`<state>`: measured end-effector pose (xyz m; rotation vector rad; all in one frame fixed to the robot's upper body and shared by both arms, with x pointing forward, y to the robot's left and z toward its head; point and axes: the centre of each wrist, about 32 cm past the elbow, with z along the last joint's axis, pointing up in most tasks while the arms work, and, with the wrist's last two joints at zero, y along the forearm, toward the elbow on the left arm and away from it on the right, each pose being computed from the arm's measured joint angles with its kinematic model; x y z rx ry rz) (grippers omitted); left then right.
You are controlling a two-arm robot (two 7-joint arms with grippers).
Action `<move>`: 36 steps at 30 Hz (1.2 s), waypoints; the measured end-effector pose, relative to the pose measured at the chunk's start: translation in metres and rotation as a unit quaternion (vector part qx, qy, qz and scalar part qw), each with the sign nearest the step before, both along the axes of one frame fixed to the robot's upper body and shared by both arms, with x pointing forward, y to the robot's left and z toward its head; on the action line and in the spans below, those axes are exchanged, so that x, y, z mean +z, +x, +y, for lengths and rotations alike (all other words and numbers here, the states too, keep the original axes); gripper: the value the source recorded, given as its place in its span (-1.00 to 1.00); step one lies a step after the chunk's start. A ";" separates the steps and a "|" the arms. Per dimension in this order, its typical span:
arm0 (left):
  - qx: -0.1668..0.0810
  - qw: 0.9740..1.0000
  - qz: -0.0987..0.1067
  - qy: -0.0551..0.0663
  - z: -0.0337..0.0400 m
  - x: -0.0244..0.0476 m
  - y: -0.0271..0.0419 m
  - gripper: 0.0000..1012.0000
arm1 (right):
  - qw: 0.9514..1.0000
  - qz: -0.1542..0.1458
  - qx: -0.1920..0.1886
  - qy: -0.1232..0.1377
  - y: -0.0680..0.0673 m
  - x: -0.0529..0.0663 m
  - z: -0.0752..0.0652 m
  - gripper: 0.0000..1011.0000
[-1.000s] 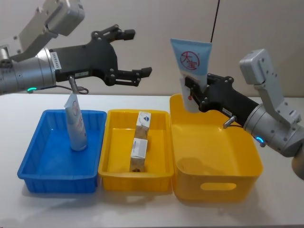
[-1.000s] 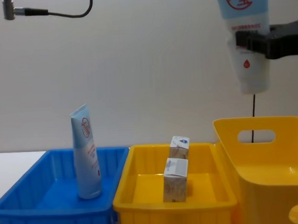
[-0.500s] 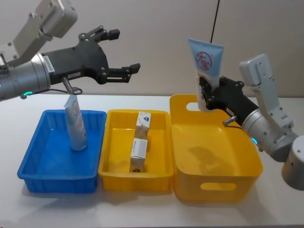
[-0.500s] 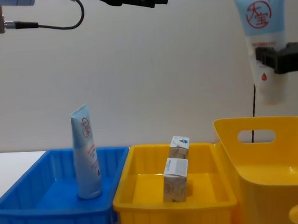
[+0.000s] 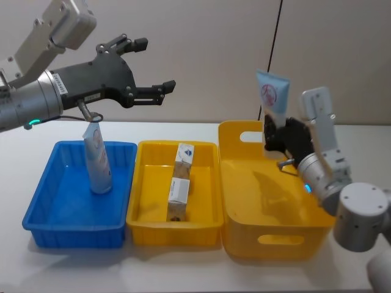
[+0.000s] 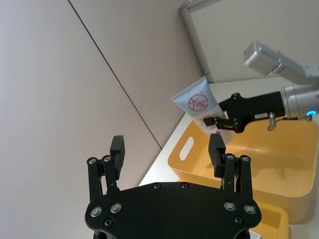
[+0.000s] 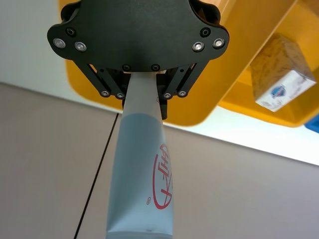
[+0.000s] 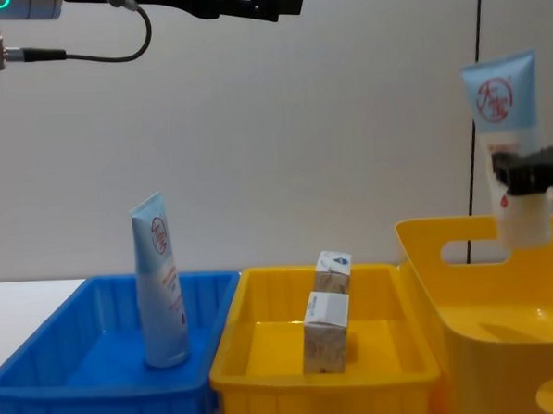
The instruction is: Bimanual collaborative sorting of washing and personal care products
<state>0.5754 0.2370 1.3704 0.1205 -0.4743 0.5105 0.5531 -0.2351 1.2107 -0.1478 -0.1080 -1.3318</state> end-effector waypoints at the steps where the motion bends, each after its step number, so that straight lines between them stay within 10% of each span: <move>1: 0.000 1.000 0.000 0.000 0.0001 -0.0001 0.0000 0.98 | 1.000 0.007 -0.009 0.000 0.003 -0.005 0.004 -0.59; 11: 0.005 1.000 0.001 -0.001 0.0008 -0.0014 0.0000 0.98 | 0.999 0.032 -0.038 0.000 0.014 -0.021 0.021 -0.56; 36: 0.007 1.000 0.002 -0.002 0.0010 -0.0021 -0.0001 0.98 | 0.997 0.049 -0.056 -0.002 0.021 -0.032 0.034 0.92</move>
